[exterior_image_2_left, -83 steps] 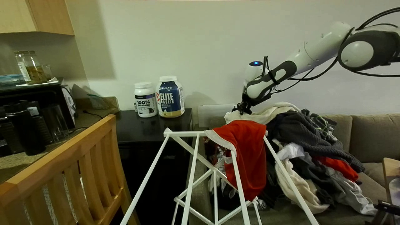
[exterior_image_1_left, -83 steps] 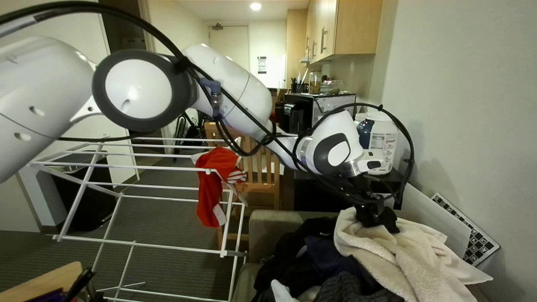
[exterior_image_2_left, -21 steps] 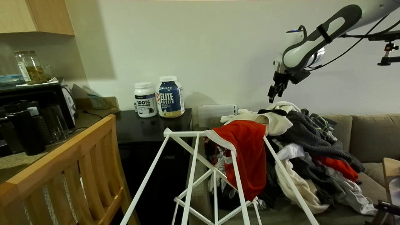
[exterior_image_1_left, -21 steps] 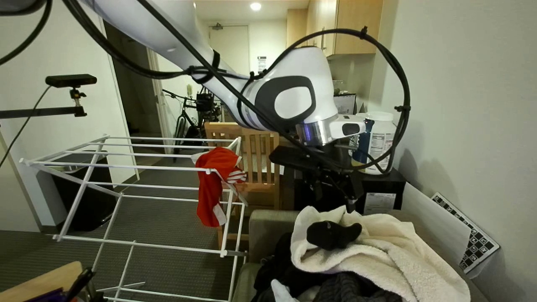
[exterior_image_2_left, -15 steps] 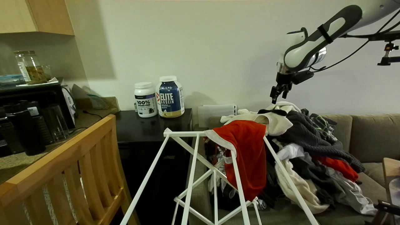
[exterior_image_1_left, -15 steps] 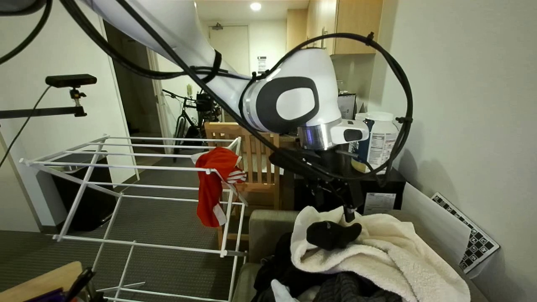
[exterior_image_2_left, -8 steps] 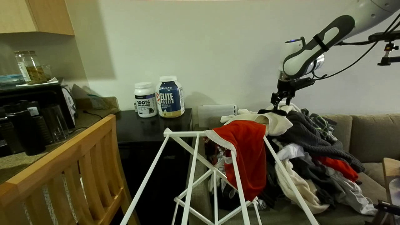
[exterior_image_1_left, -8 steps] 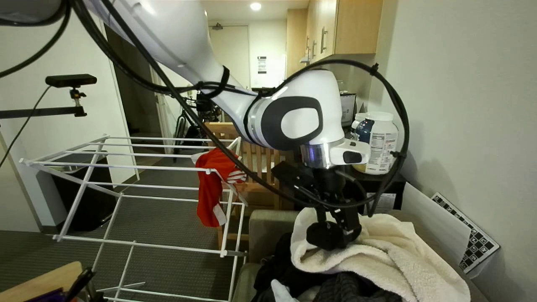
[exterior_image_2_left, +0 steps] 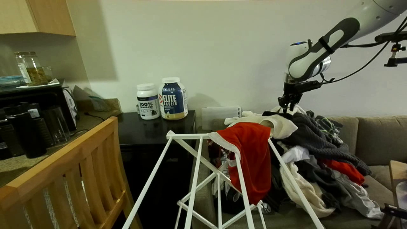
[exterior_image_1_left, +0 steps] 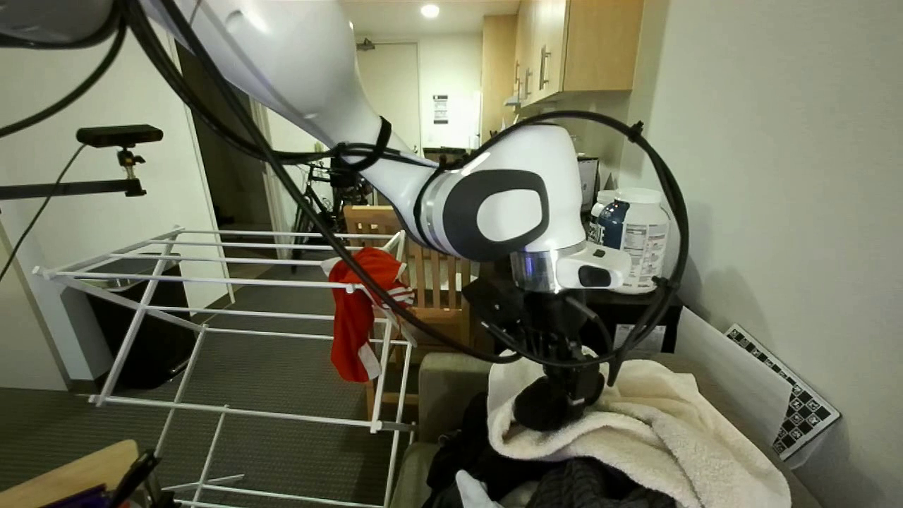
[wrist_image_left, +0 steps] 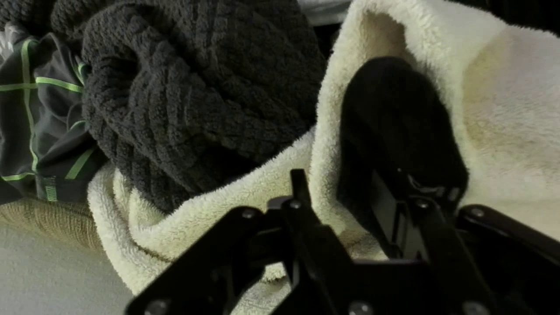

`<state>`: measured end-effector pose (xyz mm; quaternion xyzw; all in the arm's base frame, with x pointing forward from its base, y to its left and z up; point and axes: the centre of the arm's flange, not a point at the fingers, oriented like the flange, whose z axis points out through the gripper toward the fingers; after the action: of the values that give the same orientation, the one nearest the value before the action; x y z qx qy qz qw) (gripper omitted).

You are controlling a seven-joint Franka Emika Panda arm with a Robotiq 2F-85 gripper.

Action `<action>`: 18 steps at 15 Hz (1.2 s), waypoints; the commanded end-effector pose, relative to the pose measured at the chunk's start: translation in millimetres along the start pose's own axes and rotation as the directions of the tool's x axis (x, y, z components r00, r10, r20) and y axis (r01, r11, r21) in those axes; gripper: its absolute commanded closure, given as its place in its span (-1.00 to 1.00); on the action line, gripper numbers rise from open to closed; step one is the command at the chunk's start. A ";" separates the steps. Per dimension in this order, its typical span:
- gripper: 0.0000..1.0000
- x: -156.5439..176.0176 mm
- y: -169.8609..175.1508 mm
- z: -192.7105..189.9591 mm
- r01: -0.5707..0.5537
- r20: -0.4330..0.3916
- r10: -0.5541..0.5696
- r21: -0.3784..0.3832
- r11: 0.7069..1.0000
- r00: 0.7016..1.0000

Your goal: Put the black sock on the orange cloth on the white rack

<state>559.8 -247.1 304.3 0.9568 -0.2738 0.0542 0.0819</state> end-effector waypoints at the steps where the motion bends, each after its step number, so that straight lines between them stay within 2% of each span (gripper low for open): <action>1: 0.73 0.3 1.1 -1.3 -0.040 0.004 0.040 -0.011 0.999 0.999; 3: 0.97 -0.9 1.4 -1.6 -0.046 0.010 0.046 -0.005 0.999 0.999; 5: 1.00 -3.1 -1.4 -4.1 -0.019 0.012 0.019 0.025 1.000 1.000; 6: 0.38 -5.6 -5.1 -6.7 0.026 0.000 -0.026 0.056 0.998 1.000; 7: 0.45 -6.4 -9.4 -8.4 0.049 -0.017 -0.048 0.060 0.997 0.999; 9: 0.33 -4.0 -18.4 -10.0 0.088 -0.040 -0.086 0.071 0.994 0.996; 14: -0.32 3.9 -29.8 -5.0 0.132 -0.101 -0.125 0.064 0.989 0.987; 18: -0.84 8.9 -28.6 6.6 0.122 -0.124 -0.114 0.053 0.991 0.986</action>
<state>580.7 -221.0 305.6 0.9676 -0.2211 0.1020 0.0675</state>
